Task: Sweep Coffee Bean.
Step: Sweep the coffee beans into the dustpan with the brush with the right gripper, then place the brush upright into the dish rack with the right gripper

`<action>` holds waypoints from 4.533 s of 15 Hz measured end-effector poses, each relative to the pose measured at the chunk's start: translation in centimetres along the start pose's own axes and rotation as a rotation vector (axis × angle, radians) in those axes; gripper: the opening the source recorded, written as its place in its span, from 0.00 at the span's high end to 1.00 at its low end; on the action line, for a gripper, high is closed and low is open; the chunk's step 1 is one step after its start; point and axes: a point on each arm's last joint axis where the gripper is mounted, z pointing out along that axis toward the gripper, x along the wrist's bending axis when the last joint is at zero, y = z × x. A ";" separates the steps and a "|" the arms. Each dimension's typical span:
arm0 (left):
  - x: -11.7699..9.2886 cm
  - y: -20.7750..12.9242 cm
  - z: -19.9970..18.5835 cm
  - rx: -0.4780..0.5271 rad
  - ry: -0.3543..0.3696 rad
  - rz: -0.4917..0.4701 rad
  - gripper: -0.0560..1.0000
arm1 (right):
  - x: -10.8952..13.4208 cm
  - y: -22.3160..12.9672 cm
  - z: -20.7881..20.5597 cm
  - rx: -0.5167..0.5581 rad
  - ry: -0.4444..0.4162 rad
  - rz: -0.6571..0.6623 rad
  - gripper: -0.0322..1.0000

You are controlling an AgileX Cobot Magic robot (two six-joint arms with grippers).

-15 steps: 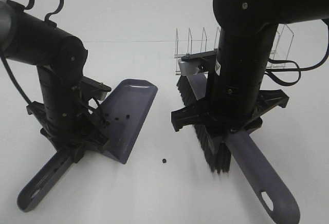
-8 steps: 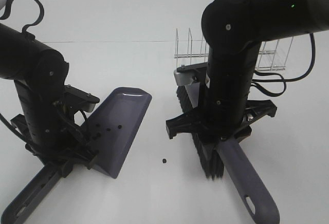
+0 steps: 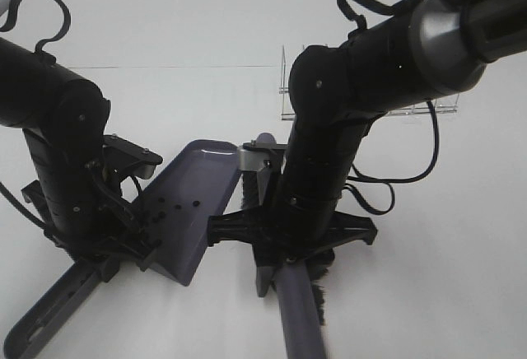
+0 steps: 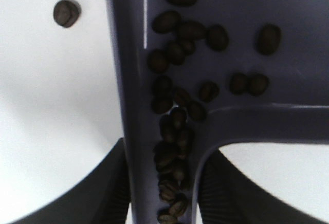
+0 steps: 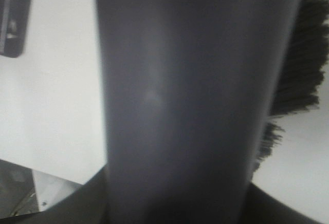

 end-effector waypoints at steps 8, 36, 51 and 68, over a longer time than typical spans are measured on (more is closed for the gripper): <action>0.0 0.2 0.0 -0.021 -0.004 0.016 0.65 | 2.5 3.2 -0.5 -0.343 0.305 0.196 0.69; -0.7 2.9 -1.3 -0.123 -0.083 -0.152 0.65 | -13.6 0.9 -11.5 -0.057 -0.340 0.084 0.69; -0.6 2.9 -1.3 -0.123 -0.070 -0.140 0.65 | -17.1 11.9 -8.6 -0.020 -0.390 0.025 0.69; -0.6 2.7 -1.3 -0.105 -0.065 -0.137 0.65 | -18.7 19.1 -11.1 -0.197 -0.180 0.084 0.69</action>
